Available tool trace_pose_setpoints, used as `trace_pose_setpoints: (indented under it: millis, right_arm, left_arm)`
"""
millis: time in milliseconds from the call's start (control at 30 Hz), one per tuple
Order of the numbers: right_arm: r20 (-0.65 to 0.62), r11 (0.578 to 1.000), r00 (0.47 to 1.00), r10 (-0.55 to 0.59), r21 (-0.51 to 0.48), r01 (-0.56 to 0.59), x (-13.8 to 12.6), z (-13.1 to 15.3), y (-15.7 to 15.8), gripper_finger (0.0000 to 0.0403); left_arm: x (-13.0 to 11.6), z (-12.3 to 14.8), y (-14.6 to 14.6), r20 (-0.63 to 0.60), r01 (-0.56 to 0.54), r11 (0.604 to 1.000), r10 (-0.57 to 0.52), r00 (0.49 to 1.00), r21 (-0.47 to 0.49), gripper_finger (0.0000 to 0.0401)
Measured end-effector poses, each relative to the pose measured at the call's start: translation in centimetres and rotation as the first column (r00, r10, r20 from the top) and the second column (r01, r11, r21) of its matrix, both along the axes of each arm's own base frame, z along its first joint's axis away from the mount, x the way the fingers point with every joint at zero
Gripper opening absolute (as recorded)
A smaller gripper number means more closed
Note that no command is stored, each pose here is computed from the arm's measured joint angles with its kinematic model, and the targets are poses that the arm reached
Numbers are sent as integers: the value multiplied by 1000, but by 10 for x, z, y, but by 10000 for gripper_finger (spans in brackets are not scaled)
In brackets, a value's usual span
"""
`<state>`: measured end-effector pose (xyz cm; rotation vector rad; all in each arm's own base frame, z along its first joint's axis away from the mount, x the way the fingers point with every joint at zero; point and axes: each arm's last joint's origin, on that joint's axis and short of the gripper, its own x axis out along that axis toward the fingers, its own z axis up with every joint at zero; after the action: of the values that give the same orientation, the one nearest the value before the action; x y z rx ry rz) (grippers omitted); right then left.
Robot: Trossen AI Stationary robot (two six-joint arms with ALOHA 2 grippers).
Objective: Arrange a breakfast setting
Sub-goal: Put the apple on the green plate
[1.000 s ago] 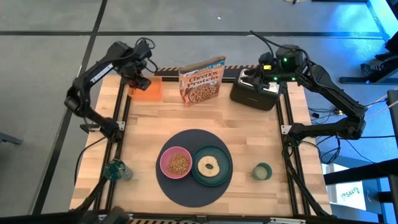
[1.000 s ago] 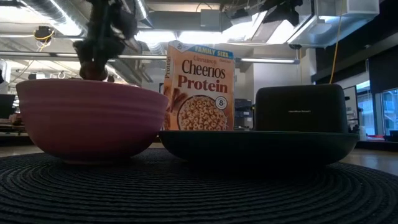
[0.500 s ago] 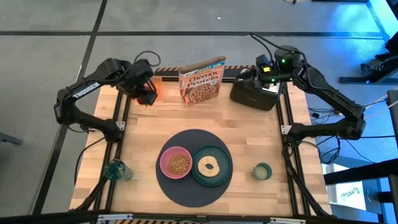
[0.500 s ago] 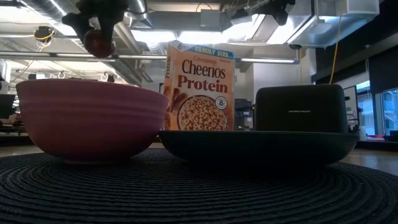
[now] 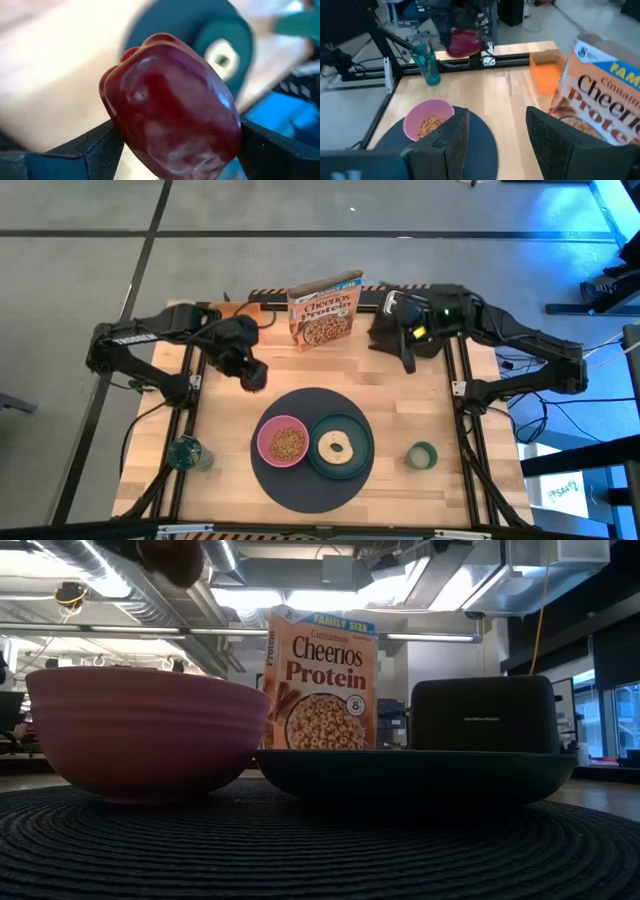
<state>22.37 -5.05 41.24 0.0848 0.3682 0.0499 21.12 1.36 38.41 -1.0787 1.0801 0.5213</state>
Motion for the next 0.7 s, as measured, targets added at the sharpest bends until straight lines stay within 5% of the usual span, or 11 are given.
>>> trace_pose_setpoints:
  millis: [467,700]
  right_arm:
    - [113,992,993,22,-128,-8,38,0,46,186]
    - [73,987,994,77,-149,-66,82,-28,76,201]
  left_arm:
    - [32,24,-23,404,140,989,-111,908,-44,324]
    - [40,38,-37,543,249,952,-114,832,-180,324]
